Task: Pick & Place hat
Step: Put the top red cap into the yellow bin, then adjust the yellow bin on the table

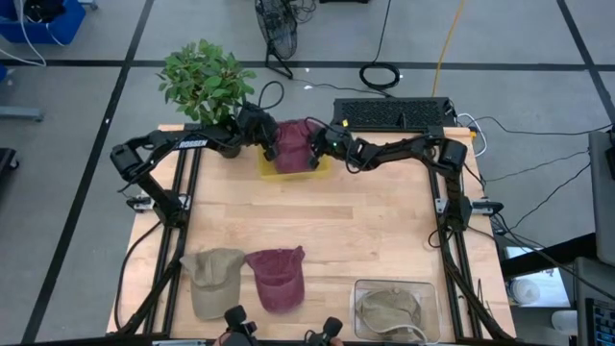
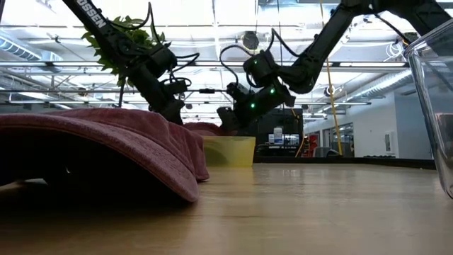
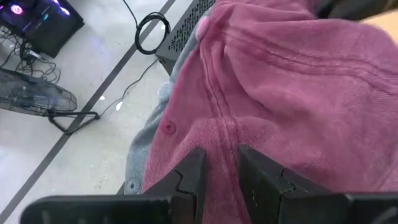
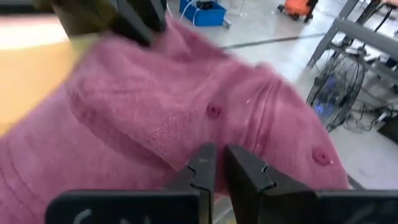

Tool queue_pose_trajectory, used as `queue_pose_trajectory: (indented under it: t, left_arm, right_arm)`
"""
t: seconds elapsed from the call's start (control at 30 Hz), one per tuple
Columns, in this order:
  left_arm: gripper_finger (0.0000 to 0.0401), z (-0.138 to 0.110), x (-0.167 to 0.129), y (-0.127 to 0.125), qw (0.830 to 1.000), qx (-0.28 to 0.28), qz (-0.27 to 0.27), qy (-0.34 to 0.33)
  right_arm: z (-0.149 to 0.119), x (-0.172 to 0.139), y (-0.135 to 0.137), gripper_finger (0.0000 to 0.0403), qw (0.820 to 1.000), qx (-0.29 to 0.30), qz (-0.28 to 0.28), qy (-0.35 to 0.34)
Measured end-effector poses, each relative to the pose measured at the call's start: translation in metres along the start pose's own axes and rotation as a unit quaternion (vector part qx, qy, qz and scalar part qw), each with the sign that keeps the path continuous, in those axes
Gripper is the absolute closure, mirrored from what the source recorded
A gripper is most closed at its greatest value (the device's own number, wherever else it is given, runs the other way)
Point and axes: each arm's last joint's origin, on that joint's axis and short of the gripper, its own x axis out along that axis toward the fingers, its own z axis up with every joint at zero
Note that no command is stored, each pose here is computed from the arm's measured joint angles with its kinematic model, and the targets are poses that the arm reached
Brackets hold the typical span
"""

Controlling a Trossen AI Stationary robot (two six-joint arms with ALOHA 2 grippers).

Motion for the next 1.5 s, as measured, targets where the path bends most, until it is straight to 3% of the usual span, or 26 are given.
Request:
queue_pose_trajectory:
  t: [0.13, 0.57, 1.2, 1.5]
  left_arm:
    - [0.0308, 0.0, 0.0, 0.0, 1.0, -0.002, 0.002, 0.001]
    - [0.0308, -0.005, 0.0, 0.002, 1.0, -0.004, 0.008, 0.025]
    - [0.0308, -0.006, -0.001, 0.002, 0.999, -0.02, 0.0, 0.026]
    - [0.0308, 0.006, -0.027, 0.001, 1.0, -0.018, -0.001, 0.002]
  right_arm:
    - [-0.013, 0.007, 0.003, 0.0383, 1.0, 0.006, 0.012, 0.012]
    - [-0.015, 0.007, 0.007, 0.0385, 1.0, 0.001, 0.006, 0.026]
    - [0.026, -0.027, 0.021, 0.0385, 0.999, -0.025, 0.033, 0.006]
    - [0.038, -0.046, 0.025, 0.0385, 0.998, -0.044, 0.045, 0.027]
